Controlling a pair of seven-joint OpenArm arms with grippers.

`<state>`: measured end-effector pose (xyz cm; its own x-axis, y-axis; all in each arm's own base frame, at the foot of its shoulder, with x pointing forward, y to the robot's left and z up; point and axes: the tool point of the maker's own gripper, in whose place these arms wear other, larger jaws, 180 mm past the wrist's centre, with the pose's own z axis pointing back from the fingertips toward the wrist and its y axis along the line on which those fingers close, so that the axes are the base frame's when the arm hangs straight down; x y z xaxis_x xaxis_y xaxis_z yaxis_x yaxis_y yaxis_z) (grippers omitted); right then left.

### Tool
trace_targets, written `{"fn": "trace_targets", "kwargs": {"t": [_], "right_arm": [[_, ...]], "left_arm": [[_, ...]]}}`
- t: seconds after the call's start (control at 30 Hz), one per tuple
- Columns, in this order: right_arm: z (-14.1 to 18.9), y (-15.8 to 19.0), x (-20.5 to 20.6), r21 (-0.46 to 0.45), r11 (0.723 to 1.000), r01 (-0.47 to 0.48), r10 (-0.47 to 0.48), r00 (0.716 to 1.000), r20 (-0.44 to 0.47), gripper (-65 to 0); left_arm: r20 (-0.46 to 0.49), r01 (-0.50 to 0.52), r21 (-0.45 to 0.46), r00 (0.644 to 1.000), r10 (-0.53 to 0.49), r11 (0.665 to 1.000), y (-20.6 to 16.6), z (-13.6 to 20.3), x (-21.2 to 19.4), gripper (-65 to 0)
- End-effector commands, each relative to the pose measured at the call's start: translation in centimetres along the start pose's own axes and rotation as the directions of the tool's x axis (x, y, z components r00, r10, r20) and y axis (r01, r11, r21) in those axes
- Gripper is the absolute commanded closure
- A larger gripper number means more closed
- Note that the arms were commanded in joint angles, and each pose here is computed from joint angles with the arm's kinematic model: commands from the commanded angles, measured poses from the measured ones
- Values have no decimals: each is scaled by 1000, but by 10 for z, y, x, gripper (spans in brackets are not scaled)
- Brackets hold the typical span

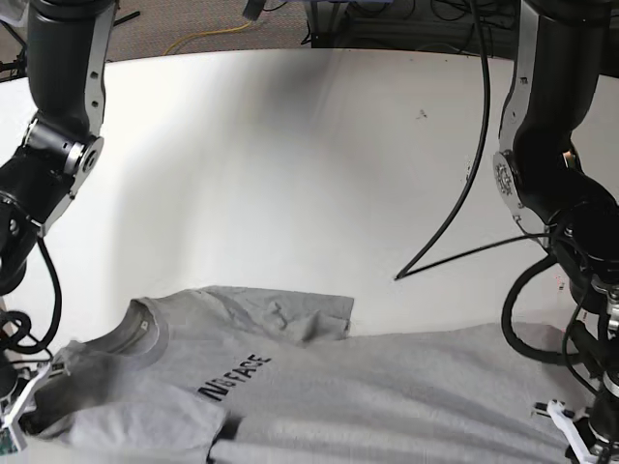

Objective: Fold the T-shirt properly
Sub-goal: 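Lift the shirt again with both grippers and drag it flat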

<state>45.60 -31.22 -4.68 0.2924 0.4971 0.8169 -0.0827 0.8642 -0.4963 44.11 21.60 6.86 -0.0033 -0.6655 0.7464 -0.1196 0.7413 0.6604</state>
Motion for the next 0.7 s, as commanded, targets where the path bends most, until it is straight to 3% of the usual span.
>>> {"fn": "trace_targets", "kwargs": {"t": [0.0, 0.3, 0.47, 0.67], "right_arm": [[12, -12, -6, -51, 999, 2, -1, 1000, 8, 0], [24, 59, -108, 47, 998, 33, -25, 986, -167, 0], [39, 99, -156, 100, 992, 77, -49, 966, -256, 0], [59, 122, -203, 127, 985, 118, -65, 931, -359, 0]], "left_arm": [[5, 33, -30, 999, -33, 999, -14, 2, -19, 0], [-135, 45, -204, 988, -74, 978, -90, 31, -112, 0], [-234, -29, -347, 971, -56, 938, -142, 63, -164, 0], [-391, -167, -388, 920, 3, 906, -175, 106, -222, 0]]}}
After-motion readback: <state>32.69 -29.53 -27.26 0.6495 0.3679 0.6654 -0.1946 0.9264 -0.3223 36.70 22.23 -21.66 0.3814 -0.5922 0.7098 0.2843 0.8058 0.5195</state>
